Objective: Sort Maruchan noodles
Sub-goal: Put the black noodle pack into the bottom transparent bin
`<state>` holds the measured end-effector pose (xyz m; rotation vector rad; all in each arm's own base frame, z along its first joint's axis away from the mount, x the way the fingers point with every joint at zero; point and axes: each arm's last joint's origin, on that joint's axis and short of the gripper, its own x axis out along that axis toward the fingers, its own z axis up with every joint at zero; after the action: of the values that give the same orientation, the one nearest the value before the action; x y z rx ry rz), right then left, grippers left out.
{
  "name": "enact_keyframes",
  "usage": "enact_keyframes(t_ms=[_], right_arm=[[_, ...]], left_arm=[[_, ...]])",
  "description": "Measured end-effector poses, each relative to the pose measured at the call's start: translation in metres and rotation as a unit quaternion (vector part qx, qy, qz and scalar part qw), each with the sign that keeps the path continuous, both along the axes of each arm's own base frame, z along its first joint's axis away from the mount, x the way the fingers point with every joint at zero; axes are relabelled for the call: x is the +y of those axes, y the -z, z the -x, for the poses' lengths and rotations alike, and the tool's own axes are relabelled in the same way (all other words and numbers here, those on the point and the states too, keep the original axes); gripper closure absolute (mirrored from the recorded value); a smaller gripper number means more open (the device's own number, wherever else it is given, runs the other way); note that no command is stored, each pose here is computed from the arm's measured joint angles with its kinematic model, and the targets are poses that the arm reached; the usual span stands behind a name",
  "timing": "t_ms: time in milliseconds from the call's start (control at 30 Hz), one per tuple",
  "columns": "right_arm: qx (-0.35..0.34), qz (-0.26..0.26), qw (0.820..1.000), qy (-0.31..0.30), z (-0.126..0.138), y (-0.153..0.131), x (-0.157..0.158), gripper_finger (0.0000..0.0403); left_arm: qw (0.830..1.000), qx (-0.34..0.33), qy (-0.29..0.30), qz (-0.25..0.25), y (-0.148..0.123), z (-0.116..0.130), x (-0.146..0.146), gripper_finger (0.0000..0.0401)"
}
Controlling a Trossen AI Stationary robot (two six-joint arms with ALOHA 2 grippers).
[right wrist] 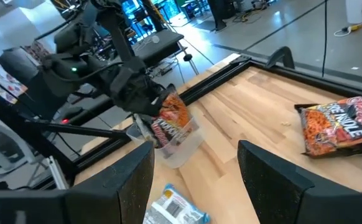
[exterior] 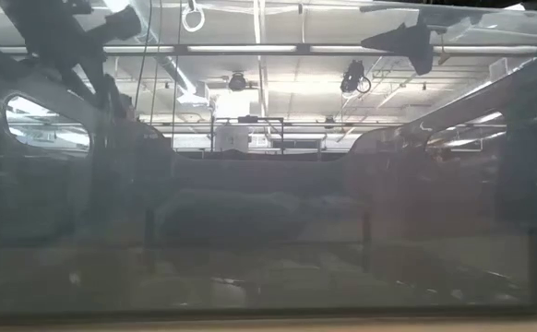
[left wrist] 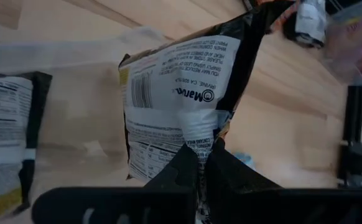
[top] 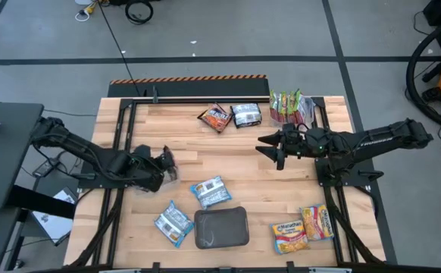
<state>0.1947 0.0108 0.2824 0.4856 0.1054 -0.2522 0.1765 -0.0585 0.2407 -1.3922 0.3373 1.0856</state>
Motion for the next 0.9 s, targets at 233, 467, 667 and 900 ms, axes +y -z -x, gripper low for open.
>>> enact_keyframes(t_ms=[233, 467, 667, 900], right_arm=[[0.007, -0.004, 1.000, -0.007, -0.003, 0.003, 0.003, 0.0167], [0.074, 0.082, 0.994, 0.011, -0.040, 0.011, 0.005, 0.0167], [0.227, 0.198, 0.953, 0.013, -0.098, 0.018, -0.012, 0.0167], [0.385, 0.298, 0.873, -0.031, -0.144, 0.048, -0.058, 0.0167]], left_arm=[[1.000, 0.025, -0.002, 0.003, 0.009, 0.000, 0.008, 0.0367], [0.999, 0.029, 0.018, -0.006, 0.007, -0.005, 0.015, 0.0304], [0.998, 0.048, 0.042, -0.022, 0.006, -0.006, 0.021, 0.0260], [0.992, 0.040, 0.102, -0.069, -0.018, 0.005, 0.029, 0.0245]])
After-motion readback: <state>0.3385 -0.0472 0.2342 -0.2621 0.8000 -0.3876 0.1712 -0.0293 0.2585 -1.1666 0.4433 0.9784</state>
